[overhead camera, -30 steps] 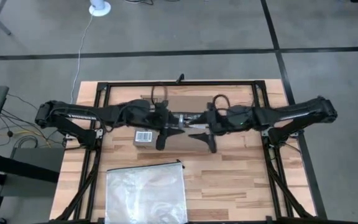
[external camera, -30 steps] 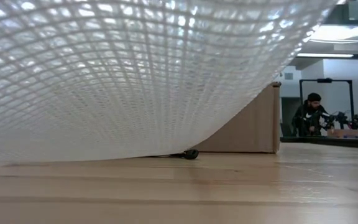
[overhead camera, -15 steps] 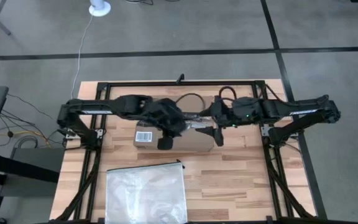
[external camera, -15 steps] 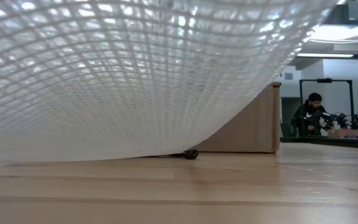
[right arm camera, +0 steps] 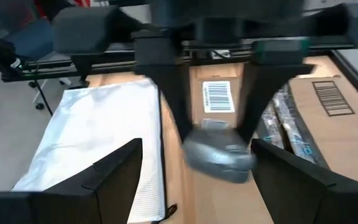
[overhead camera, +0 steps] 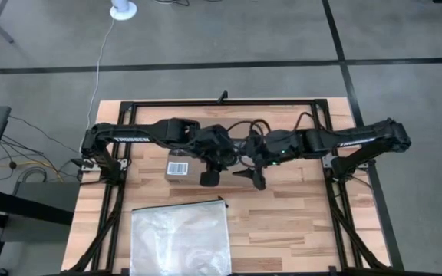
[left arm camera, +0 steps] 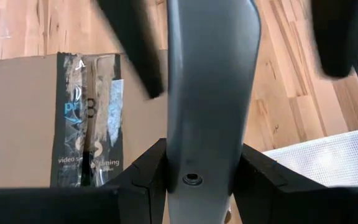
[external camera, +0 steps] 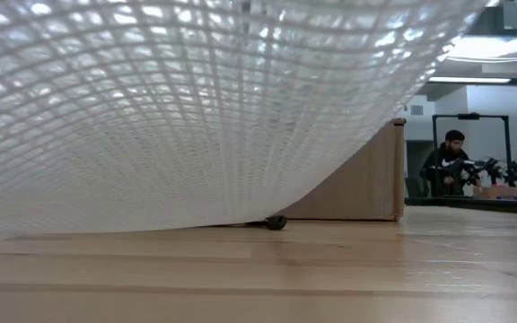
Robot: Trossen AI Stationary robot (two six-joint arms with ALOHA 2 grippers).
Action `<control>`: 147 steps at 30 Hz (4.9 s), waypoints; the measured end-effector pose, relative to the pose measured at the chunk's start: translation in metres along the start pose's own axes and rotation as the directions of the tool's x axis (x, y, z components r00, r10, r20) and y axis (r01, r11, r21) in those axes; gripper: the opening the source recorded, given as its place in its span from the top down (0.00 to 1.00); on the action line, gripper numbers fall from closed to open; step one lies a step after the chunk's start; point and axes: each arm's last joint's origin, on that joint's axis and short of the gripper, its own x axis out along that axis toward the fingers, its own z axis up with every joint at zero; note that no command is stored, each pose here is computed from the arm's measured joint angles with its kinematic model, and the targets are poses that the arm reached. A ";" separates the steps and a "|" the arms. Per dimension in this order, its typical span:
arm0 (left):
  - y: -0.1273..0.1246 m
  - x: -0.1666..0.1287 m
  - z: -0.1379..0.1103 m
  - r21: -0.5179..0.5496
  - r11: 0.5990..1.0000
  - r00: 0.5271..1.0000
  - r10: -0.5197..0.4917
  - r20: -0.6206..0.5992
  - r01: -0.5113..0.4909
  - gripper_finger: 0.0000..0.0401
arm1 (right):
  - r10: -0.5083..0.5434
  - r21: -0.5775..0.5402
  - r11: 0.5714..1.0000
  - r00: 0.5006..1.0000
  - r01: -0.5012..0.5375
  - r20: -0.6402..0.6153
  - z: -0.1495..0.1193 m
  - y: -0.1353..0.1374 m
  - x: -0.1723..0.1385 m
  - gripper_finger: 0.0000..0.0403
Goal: Unpack boxes
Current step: Open the box using the cutter
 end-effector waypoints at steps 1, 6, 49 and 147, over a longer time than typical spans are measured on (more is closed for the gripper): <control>0.000 0.000 0.000 0.000 1.000 1.000 0.000 -0.001 0.000 0.70 | -0.001 0.001 1.000 1.000 0.001 0.001 0.000 0.000 0.000 0.32; 0.000 0.000 0.000 -0.001 1.000 1.000 -0.001 -0.004 0.001 0.70 | -0.007 0.003 1.000 1.000 0.007 -0.002 0.000 -0.002 0.000 0.32; 0.000 -0.001 -0.004 0.006 1.000 0.999 -0.013 -0.036 0.014 0.70 | 0.061 0.077 0.995 0.998 -0.058 -0.027 -0.005 -0.001 0.017 0.85; -0.012 0.000 -0.010 -0.013 0.778 0.778 0.628 -0.027 -0.629 0.41 | -0.103 0.415 0.906 0.994 0.080 0.034 0.001 -0.068 -0.001 0.75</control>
